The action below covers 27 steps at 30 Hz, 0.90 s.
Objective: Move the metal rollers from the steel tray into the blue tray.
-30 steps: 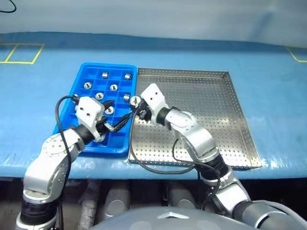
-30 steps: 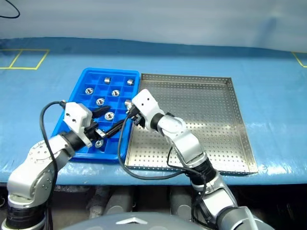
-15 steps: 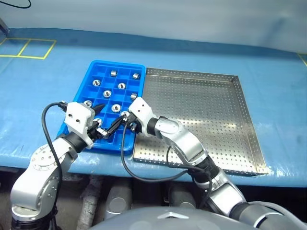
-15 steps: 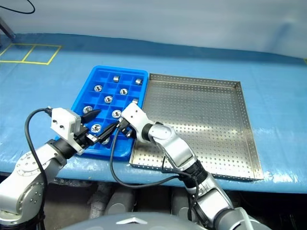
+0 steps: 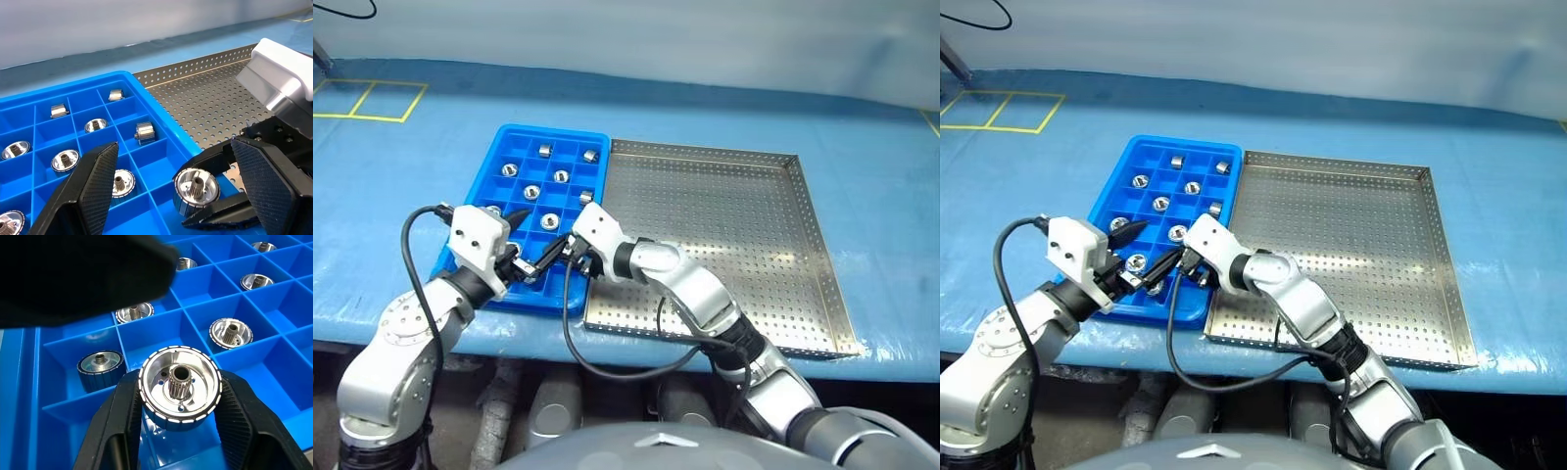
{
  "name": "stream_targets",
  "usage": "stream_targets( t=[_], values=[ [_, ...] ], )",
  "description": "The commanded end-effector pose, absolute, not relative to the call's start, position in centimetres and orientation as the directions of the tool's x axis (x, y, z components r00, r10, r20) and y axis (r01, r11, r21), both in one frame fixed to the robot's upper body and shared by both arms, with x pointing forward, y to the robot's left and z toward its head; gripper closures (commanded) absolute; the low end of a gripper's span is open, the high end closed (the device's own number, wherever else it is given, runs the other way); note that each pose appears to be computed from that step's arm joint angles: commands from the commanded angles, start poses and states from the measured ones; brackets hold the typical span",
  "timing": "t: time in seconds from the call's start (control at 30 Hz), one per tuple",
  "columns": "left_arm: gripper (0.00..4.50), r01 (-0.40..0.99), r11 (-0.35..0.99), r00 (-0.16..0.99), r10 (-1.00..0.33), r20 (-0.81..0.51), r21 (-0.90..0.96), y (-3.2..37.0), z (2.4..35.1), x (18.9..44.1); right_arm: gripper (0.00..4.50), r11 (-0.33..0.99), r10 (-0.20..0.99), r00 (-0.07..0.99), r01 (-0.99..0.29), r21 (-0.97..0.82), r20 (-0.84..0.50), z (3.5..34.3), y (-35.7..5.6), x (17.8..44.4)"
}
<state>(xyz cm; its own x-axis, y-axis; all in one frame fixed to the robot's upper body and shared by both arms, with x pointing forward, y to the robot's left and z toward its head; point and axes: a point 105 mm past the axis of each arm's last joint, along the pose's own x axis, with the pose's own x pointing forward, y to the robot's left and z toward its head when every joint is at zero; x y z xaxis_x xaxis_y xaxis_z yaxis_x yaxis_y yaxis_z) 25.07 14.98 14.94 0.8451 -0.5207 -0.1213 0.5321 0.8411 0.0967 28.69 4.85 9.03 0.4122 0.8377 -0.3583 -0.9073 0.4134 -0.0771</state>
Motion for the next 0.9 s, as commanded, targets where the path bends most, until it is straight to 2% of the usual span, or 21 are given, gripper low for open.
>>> stream_targets(
  t=[0.03,0.13,0.17,0.3,0.47,0.6,0.73,0.9],
  values=[
    [0.44,0.544,0.832,0.839,-0.535,-0.1,0.114,14.6,15.7,24.9,1.23,0.442,0.806,0.426,-0.895,-0.061,-0.411,7.7,4.5,28.8],
    [0.44,0.545,0.831,0.838,-0.536,-0.1,0.113,14.6,15.6,25.0,0.19,0.475,0.795,0.467,-0.876,-0.08,-0.388,8.1,4.4,29.5],
    [0.44,0.545,0.831,0.838,-0.536,-0.1,0.112,14.6,15.6,25.0,0.03,0.496,0.788,0.485,-0.865,-0.077,-0.379,8.3,4.2,29.8],
    [0.44,0.554,0.825,0.832,-0.545,-0.099,0.112,14.5,15.7,25.1,0.03,0.517,0.8,0.513,-0.853,-0.078,-0.312,9.9,3.7,30.1],
    [0.44,0.574,0.812,0.819,-0.566,-0.092,0.112,14.0,15.8,25.5,0.03,0.58,0.808,0.585,-0.81,-0.085,-0.069,14.9,1.9,30.4],
    [0.44,0.599,0.793,0.801,-0.593,-0.084,0.108,13.3,15.9,25.9,0.03,0.719,0.692,0.722,-0.687,-0.105,0.016,16.8,-1.9,31.4],
    [0.44,0.639,0.762,0.769,-0.634,-0.083,0.099,12.0,15.8,26.6,0.03,0.834,0.541,0.841,-0.535,-0.137,0.008,16.4,-6.1,31.8],
    [0.44,0.652,0.753,0.758,-0.647,-0.075,0.09,10.6,15.7,28.4,0.03,0.92,0.353,0.935,-0.34,-0.194,0.034,15.9,-10.3,31.4]
  ],
)
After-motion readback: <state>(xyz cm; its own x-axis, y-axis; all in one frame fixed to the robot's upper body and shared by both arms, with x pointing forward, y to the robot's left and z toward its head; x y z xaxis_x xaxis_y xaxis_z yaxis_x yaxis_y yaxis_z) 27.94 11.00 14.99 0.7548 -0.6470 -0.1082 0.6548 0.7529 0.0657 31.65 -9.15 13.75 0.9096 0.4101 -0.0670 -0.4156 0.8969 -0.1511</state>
